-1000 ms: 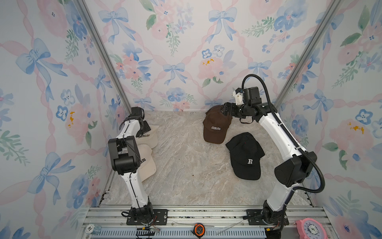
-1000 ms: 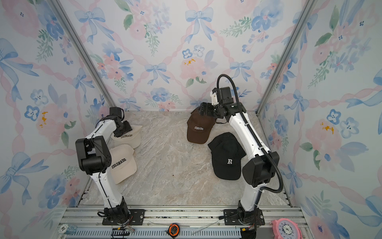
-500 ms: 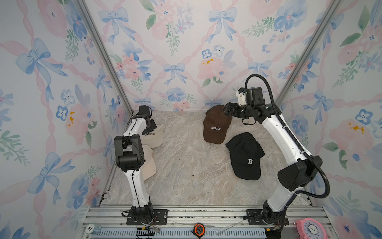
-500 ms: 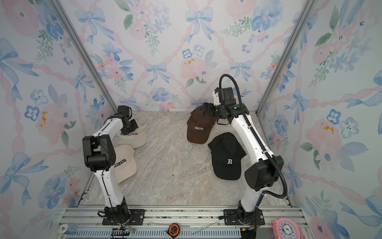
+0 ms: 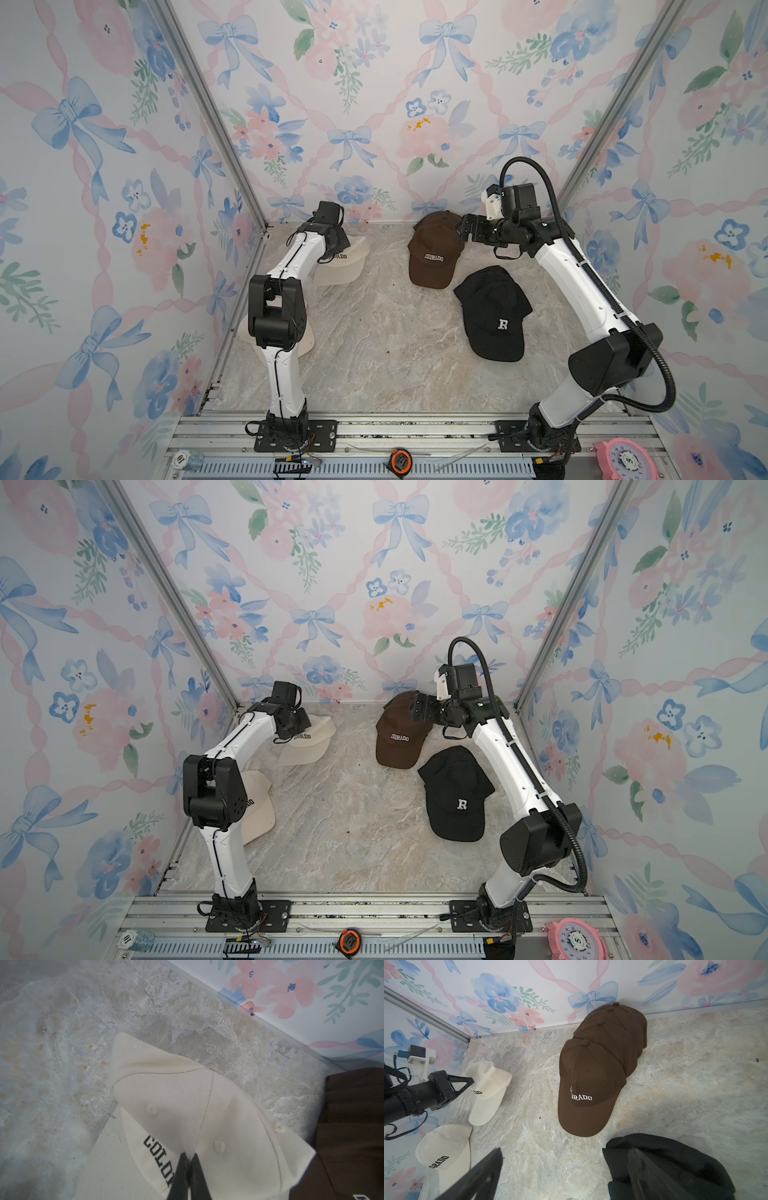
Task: Stack the baseball caps by color
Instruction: Pick up the baseball cap from the center of the board, then place the baseball cap at the center of the board, then pick up the baseball cap from the center of the board.
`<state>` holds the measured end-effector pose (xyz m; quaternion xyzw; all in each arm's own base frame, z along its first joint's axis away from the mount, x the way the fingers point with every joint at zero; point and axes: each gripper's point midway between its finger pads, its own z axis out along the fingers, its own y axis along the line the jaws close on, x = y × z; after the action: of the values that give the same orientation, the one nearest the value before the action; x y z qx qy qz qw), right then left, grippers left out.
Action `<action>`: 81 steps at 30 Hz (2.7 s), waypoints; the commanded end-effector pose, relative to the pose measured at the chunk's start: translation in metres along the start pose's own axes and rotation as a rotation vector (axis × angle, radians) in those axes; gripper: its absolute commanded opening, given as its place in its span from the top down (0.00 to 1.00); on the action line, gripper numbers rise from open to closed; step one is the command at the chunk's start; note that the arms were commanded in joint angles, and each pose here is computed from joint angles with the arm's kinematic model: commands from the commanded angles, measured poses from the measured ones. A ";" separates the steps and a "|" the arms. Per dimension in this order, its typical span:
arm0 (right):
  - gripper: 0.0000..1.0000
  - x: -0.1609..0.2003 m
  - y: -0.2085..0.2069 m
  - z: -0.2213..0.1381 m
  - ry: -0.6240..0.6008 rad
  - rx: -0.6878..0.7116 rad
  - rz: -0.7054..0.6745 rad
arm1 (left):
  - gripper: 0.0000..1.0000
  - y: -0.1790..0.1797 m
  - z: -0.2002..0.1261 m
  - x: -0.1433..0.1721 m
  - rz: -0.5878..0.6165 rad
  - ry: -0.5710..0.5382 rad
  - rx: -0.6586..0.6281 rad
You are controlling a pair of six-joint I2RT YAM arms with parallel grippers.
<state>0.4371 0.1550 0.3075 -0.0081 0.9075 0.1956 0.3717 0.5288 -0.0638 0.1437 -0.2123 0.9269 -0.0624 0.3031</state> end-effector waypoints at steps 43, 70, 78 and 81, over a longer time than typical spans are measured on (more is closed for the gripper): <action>0.04 -0.002 0.002 -0.053 -0.100 0.003 0.008 | 0.52 -0.051 0.028 0.021 0.041 0.044 0.047; 0.04 -0.004 0.054 0.022 0.017 -0.199 -0.035 | 0.32 0.192 -0.151 0.116 -0.296 -0.066 -0.337; 0.04 -0.007 0.062 0.028 0.021 -0.239 -0.035 | 0.27 0.225 -0.146 0.128 -0.348 -0.050 -0.433; 0.04 -0.006 0.061 0.028 0.020 -0.238 -0.038 | 0.27 0.229 -0.143 0.129 -0.350 -0.041 -0.450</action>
<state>0.4480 0.2120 0.3041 -0.0590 0.8908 0.2817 0.3516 0.2733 0.0783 0.1393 -0.4231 0.8639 0.0800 0.2613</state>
